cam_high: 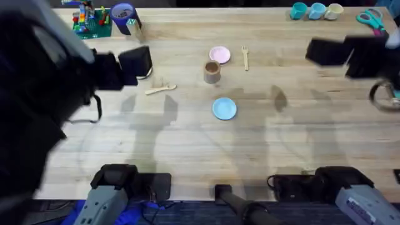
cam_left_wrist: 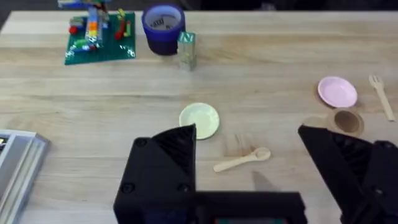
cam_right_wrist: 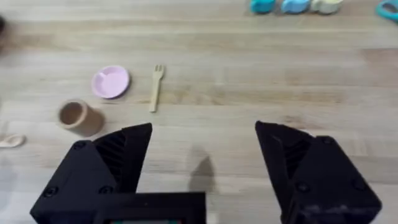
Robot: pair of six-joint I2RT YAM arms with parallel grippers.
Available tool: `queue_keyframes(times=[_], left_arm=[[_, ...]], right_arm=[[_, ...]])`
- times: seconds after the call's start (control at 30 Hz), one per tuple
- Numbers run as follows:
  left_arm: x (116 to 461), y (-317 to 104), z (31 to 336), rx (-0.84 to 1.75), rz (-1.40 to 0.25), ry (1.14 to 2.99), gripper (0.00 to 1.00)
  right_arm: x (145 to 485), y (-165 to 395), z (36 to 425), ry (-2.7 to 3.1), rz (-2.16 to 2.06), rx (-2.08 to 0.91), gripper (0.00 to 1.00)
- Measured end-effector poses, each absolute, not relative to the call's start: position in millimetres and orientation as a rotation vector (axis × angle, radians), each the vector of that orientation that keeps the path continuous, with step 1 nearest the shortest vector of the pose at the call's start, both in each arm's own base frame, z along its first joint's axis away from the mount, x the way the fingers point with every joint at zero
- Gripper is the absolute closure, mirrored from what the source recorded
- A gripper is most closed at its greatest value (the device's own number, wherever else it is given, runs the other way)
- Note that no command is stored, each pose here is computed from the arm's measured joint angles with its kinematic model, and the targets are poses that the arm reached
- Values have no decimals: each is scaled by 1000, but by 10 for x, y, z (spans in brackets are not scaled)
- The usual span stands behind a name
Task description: Pick up a utensil and set it on the pink plate, then put the other utensil in the container.
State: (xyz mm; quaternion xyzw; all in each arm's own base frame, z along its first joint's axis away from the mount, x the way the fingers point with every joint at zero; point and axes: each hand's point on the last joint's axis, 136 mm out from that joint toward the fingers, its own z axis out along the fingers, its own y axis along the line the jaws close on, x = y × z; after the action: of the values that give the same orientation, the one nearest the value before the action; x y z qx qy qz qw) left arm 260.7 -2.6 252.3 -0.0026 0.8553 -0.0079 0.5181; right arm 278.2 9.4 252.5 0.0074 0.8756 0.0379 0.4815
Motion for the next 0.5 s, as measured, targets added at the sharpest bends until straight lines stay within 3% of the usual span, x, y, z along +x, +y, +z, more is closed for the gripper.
queue_keyframes(times=[0.23,0.5], left_arm=[[2691,-91,2552,11,-60,2286,8],[2737,-153,2188,19,-109,2550,7]], right_arm=[[2895,158,2666,2369,141,16,5],[2928,169,2432,2547,155,28,5]])
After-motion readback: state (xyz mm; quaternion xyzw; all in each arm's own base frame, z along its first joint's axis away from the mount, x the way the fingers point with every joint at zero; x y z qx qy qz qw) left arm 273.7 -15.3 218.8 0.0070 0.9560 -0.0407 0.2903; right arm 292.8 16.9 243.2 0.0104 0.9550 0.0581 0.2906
